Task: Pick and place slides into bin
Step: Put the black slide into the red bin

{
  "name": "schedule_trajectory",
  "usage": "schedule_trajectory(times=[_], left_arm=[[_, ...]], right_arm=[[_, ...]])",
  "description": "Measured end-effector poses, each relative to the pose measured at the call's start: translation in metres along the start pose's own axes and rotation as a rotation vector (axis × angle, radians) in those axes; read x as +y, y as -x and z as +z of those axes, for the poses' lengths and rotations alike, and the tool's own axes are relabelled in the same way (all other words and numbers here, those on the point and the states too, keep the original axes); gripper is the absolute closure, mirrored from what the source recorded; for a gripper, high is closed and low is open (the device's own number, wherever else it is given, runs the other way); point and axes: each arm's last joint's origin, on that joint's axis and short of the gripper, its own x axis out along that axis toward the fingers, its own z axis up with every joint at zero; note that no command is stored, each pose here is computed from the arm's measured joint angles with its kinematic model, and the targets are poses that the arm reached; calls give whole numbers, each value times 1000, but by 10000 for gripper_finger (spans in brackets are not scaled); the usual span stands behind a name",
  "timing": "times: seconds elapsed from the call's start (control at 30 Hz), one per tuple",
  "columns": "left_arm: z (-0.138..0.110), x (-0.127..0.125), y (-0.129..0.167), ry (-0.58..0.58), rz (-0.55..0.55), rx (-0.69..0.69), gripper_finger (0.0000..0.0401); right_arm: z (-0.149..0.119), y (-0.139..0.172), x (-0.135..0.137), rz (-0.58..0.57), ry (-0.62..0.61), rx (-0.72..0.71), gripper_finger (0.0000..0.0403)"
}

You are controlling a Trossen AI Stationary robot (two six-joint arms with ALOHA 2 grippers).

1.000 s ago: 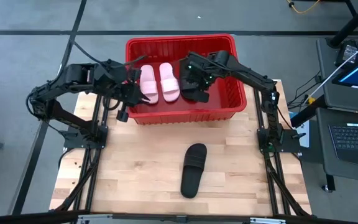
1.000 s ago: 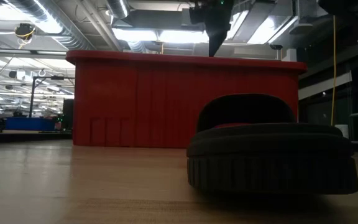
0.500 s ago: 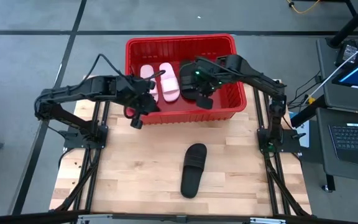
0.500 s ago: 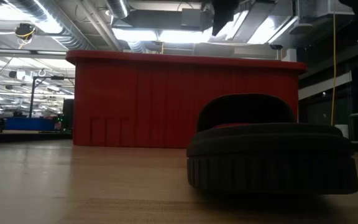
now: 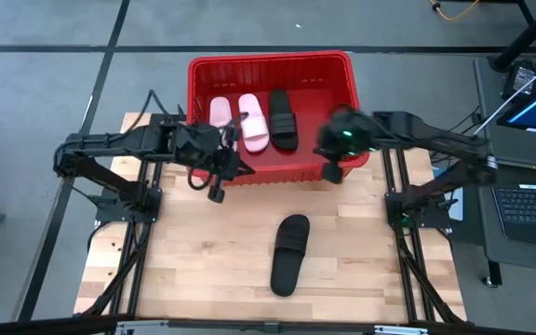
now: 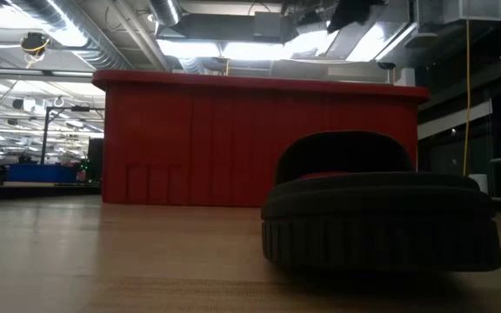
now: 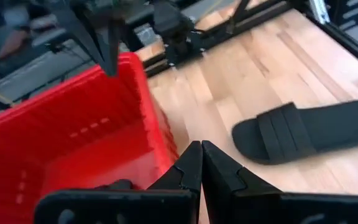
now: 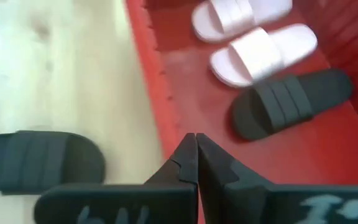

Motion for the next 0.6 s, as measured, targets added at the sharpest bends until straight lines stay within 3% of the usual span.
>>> schedule_trajectory(times=[0.17, 0.3, 0.47, 0.6], left_arm=[[10, -8, -30, -49, -14, -43, 398], [20, -16, -62, -146, 34, -84, 399], [23, -45, -93, -193, 204, 75, 399], [35, -74, -109, -163, 219, 86, 400]], right_arm=[[-41, 29, 9, 37, -3, -159, 402], [-72, 41, 15, 68, 8, -200, 402], [-99, 53, 18, 96, 31, -238, 401], [-111, 62, 17, 106, 40, -272, 400]])
